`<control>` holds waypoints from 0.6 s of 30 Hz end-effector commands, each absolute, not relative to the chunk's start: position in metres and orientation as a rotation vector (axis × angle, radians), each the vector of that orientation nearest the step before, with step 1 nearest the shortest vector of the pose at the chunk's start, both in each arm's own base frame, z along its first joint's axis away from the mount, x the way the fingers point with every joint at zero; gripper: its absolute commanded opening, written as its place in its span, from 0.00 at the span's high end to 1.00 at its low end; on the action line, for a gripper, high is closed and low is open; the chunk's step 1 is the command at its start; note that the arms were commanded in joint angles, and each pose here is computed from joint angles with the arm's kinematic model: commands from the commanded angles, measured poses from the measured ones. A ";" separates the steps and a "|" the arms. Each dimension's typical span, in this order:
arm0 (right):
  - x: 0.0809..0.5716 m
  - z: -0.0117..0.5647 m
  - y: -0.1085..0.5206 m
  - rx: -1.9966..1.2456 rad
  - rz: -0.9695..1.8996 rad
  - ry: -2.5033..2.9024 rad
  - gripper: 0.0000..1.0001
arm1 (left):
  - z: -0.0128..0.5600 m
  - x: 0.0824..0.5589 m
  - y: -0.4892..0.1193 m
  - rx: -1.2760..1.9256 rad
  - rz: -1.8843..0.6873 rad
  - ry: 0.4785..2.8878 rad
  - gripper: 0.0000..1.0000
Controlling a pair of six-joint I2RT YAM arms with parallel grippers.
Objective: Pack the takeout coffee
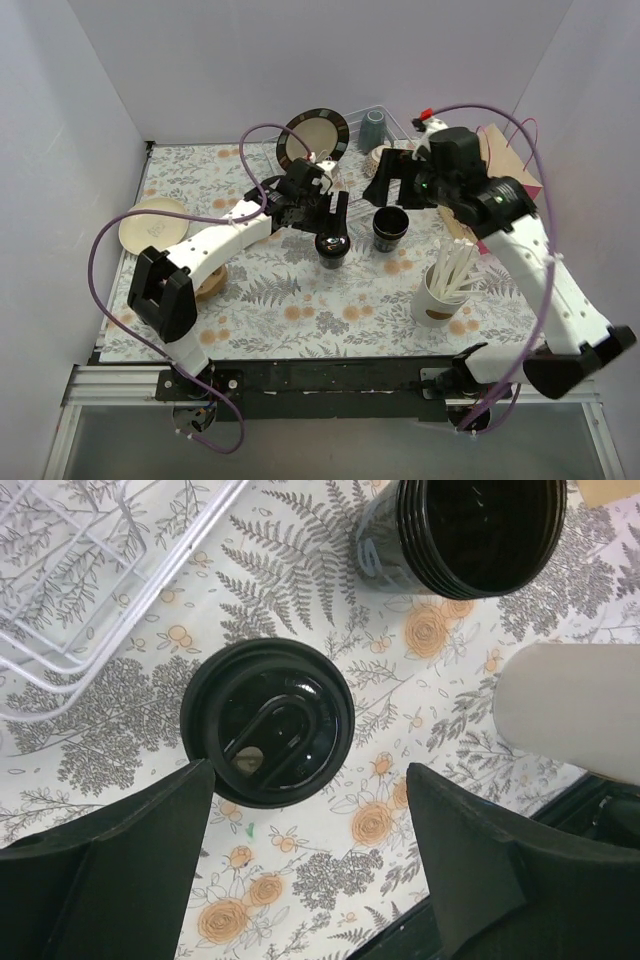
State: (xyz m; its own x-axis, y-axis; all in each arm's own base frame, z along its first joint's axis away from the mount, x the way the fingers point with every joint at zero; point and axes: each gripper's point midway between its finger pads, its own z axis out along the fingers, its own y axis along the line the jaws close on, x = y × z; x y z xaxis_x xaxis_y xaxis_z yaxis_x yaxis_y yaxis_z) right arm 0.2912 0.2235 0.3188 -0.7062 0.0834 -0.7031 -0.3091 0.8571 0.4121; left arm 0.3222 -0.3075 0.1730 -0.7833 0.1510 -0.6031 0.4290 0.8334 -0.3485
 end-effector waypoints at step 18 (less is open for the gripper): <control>0.247 0.348 0.183 -0.148 0.640 2.130 0.01 | 0.136 0.342 -0.301 0.495 -0.275 2.485 0.17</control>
